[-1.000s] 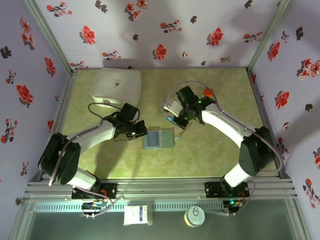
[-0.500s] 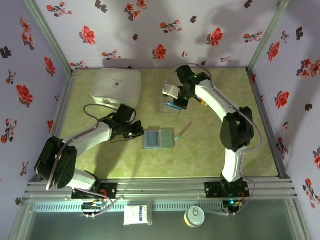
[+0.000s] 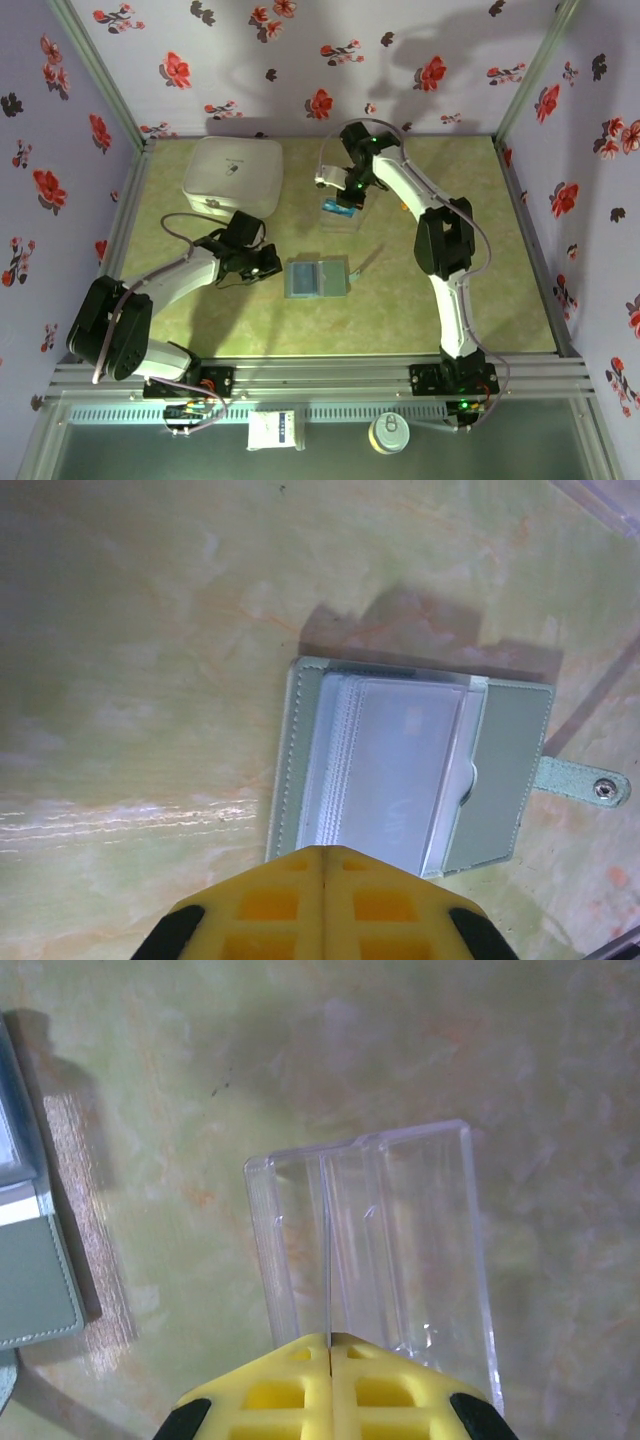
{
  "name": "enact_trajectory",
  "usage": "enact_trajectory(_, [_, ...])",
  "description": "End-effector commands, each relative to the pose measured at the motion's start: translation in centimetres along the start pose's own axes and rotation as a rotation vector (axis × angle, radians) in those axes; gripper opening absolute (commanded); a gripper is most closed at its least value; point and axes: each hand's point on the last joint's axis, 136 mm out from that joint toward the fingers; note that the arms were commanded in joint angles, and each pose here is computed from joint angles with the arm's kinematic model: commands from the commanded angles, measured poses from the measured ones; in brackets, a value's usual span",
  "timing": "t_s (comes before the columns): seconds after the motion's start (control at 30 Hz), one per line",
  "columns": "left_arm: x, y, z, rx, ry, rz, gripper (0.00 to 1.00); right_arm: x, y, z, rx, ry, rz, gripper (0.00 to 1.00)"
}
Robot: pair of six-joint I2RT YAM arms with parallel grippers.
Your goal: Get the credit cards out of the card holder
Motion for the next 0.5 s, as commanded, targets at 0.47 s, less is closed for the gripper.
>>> enact_trajectory(0.47, [1.1, -1.8, 2.6, 0.04, 0.055, 0.037, 0.02, -2.9, -2.5, 1.7, -0.008, 0.204, 0.121, 0.0])
Point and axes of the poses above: each hand's point on the last joint's axis, 136 mm out from that joint toward the fingers, its own x axis back along the fingers, its own z axis along the line the jaws close on, y = z × x, and after that the axes turned 13 degrees about -x, right-handed
